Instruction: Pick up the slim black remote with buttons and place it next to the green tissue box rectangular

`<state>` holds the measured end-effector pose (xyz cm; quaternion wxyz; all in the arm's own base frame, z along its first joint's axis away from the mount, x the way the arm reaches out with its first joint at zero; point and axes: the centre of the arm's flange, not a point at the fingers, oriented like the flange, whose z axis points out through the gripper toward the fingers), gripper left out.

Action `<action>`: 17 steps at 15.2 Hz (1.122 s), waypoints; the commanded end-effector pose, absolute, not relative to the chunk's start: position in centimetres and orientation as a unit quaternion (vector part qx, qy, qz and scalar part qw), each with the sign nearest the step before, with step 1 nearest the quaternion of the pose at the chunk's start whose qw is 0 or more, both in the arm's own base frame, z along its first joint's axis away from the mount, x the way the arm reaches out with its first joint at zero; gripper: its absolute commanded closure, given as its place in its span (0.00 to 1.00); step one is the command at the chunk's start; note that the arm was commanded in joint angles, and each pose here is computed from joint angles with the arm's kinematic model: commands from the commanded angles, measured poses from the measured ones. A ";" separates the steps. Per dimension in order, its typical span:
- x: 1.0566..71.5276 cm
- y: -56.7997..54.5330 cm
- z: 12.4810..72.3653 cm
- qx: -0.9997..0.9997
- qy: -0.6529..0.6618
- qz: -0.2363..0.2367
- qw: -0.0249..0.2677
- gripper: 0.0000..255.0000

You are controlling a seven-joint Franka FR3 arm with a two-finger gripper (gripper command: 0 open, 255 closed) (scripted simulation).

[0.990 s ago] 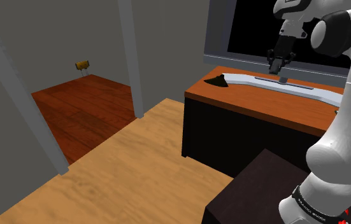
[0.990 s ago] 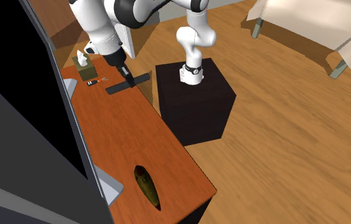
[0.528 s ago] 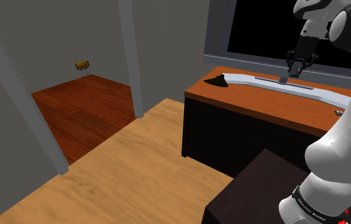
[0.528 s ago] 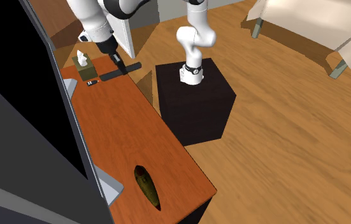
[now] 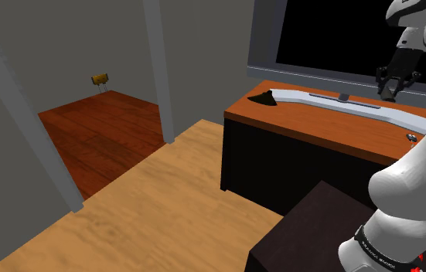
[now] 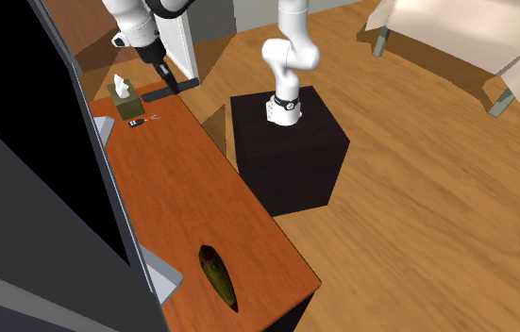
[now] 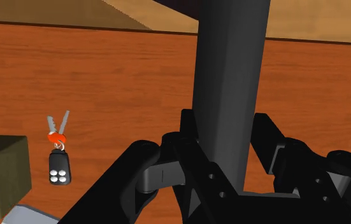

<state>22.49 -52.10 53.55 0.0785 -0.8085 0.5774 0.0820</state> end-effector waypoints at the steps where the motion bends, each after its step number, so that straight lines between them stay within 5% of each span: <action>1: 20.0 -53.0 53.7 -0.809 0.577 0.082 0.079 1.00; 17: -0.3 -58.8 53.7 -0.809 0.577 0.082 0.079 1.00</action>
